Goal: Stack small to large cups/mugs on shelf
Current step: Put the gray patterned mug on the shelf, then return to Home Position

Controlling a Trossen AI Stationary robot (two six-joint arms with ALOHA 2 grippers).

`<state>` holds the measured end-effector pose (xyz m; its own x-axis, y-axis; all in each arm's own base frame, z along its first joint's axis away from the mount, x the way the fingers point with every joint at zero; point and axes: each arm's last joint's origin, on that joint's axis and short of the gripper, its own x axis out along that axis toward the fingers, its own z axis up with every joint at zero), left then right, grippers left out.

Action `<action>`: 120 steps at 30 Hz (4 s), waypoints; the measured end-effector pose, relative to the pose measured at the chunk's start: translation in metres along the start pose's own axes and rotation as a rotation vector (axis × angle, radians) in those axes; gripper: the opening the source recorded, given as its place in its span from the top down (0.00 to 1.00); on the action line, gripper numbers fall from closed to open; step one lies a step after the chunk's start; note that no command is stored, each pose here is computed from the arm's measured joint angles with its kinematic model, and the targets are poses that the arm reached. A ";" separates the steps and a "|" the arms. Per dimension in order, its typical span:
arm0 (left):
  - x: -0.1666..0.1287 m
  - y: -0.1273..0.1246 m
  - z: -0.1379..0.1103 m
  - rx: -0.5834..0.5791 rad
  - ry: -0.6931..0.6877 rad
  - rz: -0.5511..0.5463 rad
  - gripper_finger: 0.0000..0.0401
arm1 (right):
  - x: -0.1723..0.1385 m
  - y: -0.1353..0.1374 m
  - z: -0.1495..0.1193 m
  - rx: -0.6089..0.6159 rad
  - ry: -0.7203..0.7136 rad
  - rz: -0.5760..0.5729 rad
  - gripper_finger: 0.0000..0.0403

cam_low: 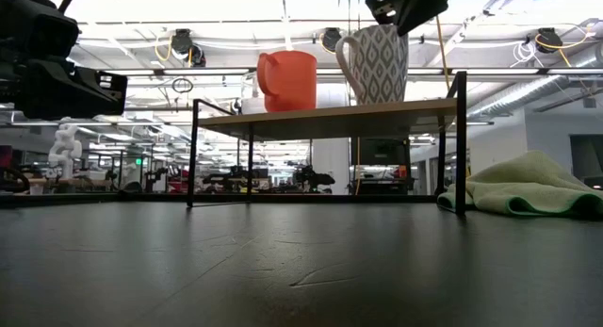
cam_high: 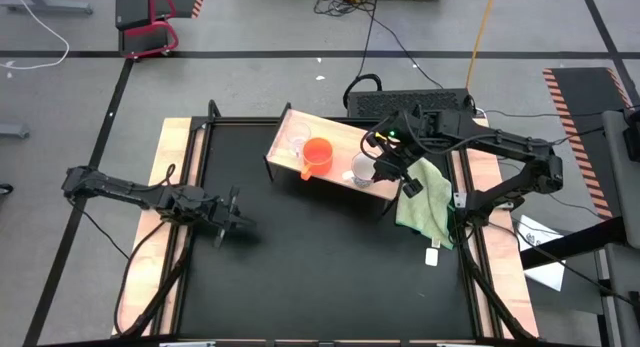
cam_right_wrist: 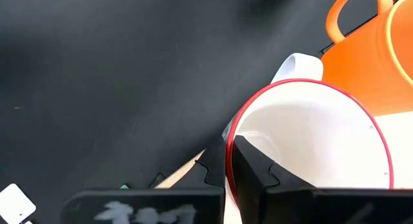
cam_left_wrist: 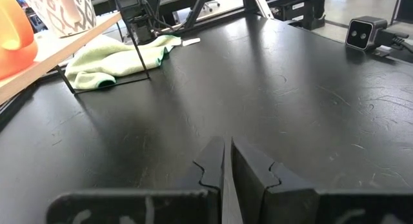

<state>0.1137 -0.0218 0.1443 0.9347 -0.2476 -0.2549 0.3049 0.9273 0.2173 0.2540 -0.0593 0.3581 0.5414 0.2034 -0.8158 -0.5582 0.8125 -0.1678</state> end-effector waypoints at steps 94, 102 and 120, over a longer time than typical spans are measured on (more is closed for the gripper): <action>0.000 -0.002 -0.001 -0.001 0.004 -0.049 0.92 | -0.002 -0.016 -0.013 0.121 0.019 -0.052 0.91; 0.000 -0.002 -0.001 -0.003 0.004 -0.050 0.92 | -0.003 -0.019 -0.015 0.151 0.018 -0.064 0.86; 0.000 -0.002 -0.001 -0.002 0.004 -0.052 0.92 | -0.012 -0.017 -0.012 0.205 -0.003 -0.064 0.78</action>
<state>0.1128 -0.0231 0.1427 0.9168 -0.2941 -0.2700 0.3525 0.9139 0.2014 0.2495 -0.0819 0.3642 0.5734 0.1495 -0.8055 -0.3833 0.9179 -0.1024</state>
